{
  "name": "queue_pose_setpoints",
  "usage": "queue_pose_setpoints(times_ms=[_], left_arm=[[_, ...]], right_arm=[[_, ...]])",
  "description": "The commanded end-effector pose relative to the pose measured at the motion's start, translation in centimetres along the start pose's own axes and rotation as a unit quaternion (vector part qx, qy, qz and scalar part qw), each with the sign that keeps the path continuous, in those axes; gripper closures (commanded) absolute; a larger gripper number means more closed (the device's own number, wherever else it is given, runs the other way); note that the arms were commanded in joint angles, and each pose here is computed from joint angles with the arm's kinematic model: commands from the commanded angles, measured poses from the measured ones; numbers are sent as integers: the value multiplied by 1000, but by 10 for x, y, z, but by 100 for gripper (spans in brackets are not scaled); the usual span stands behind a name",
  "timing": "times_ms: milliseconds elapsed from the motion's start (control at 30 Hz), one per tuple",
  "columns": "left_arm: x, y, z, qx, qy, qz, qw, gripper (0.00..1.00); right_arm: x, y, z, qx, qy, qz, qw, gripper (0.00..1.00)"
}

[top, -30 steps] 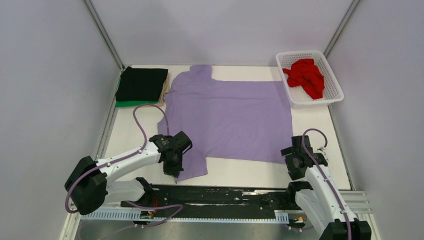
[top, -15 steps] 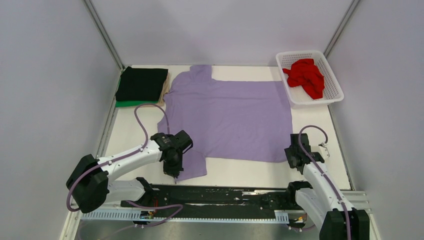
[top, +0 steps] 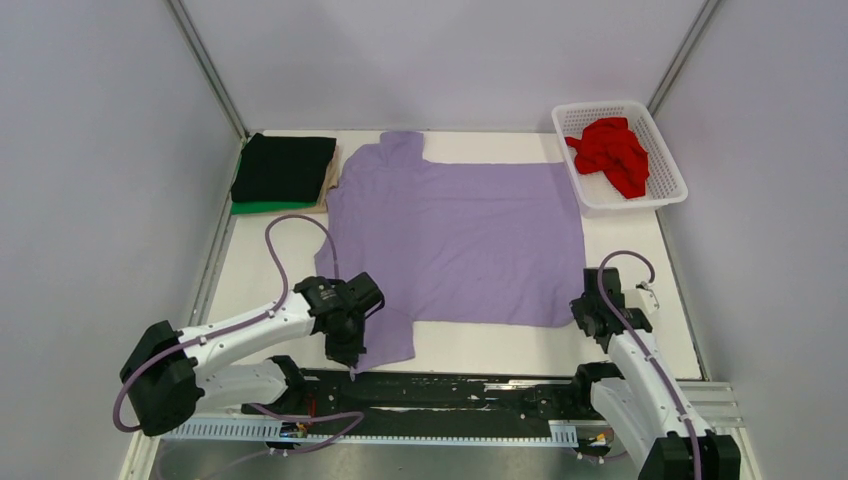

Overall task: Fold and stack the t-shirts
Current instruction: Fold the flattened tshirt in 1/3 of the way

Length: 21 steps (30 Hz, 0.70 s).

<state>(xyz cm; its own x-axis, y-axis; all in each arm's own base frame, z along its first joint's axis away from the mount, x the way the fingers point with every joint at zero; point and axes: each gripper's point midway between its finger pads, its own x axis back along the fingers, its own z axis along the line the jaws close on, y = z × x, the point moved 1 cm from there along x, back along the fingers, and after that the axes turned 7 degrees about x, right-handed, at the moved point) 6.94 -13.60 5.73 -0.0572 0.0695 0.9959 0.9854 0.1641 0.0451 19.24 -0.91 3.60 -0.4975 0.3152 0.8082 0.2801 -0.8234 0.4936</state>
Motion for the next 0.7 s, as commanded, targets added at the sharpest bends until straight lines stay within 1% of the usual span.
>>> queue_pose_setpoints(times_ms=[0,133,300,333,433,600,633,667], left_arm=[[1,-23,3,24,-1,27,999,100],[4,-19,-1,19,-10,11,1000,100],[5,-3,-24,-13,-45,-17,999,100],[8,3,-33,-19,-61,-26,998,100],[11,22,-48,-49,-69,-53,995,100],[18,54,-81,-51,-137,-64,987,100],[23,61,-85,-60,-144,-73,985,100],[23,71,-83,-52,-137,-83,986,100]], right_arm=[[12,5,9,10,23,3,1000,100],[14,5,9,14,27,4,1000,100],[17,5,14,30,36,9,999,99],[17,6,16,36,39,10,999,99],[18,7,22,52,48,15,997,98],[20,9,37,59,69,21,996,98],[21,10,41,59,75,21,995,98],[22,10,45,59,82,22,995,98]])
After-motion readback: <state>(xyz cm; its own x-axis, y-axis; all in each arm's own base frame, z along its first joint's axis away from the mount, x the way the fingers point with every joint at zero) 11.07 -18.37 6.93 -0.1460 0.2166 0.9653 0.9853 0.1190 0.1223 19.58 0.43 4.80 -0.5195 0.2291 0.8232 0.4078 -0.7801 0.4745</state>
